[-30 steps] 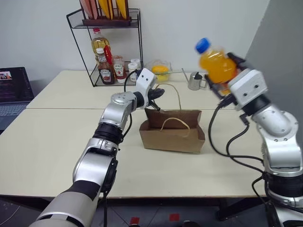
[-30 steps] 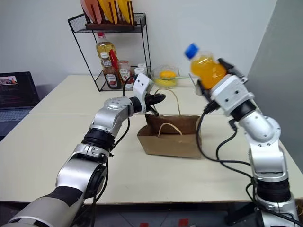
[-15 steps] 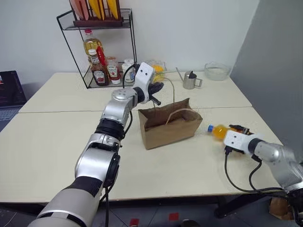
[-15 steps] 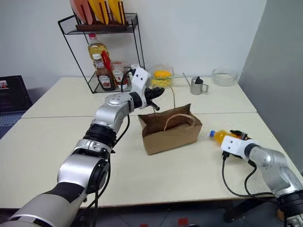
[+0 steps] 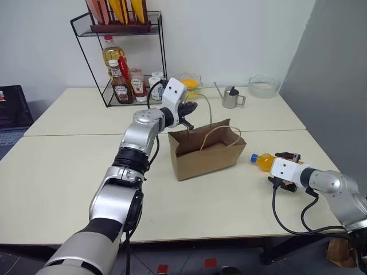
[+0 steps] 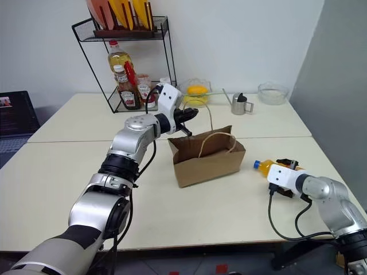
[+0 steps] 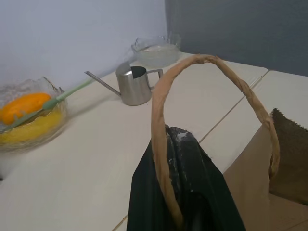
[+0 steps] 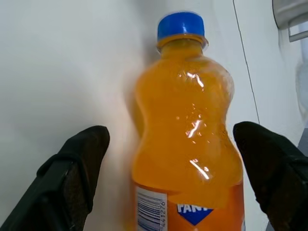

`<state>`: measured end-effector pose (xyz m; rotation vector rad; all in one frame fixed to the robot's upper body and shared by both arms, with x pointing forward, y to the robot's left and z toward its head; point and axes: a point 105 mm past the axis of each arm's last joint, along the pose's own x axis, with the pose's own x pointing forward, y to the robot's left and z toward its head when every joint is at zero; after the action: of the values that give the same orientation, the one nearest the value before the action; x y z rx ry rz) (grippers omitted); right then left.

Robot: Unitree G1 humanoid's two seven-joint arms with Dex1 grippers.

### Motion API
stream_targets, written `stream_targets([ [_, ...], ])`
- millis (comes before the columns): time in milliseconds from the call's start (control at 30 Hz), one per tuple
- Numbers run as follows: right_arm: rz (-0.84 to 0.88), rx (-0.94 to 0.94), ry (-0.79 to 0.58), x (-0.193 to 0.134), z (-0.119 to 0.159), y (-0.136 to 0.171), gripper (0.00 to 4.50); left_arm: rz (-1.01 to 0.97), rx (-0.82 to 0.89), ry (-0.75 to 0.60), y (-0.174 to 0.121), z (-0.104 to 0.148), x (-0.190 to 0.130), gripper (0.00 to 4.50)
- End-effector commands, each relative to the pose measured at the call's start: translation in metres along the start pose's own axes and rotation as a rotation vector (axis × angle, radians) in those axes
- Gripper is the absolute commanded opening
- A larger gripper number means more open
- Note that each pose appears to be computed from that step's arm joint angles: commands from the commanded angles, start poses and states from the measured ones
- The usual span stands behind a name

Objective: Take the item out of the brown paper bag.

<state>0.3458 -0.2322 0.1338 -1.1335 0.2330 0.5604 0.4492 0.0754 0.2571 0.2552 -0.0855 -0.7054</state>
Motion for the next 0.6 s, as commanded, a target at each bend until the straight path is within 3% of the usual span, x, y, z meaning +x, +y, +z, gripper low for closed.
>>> stream_targets([
  [33, -0.143, 0.02, -0.148, -0.022, 0.041, -0.04, 4.5, -0.014, -0.009, -0.066, 0.004, 0.021, -0.009, 0.18],
  [200, -0.206, 0.166, -0.372, -0.033, 0.09, -0.059, 4.5, -0.186, -0.125, -0.061, -0.01, 0.029, -0.035, 1.33],
  [333, -0.171, 0.236, -0.503, -0.034, 0.122, -0.061, 4.5, -0.216, -0.187, -0.02, -0.01, 0.024, -0.062, 2.64],
  [533, -0.109, 0.399, -0.562, -0.033, 0.127, -0.054, 4.5, -0.085, -0.326, -0.057, 0.01, 0.022, -0.123, 4.45],
  [600, -0.134, 0.497, -0.568, -0.033, 0.123, -0.051, 4.5, 0.049, -0.305, -0.064, 0.021, 0.015, -0.143, 4.45],
])
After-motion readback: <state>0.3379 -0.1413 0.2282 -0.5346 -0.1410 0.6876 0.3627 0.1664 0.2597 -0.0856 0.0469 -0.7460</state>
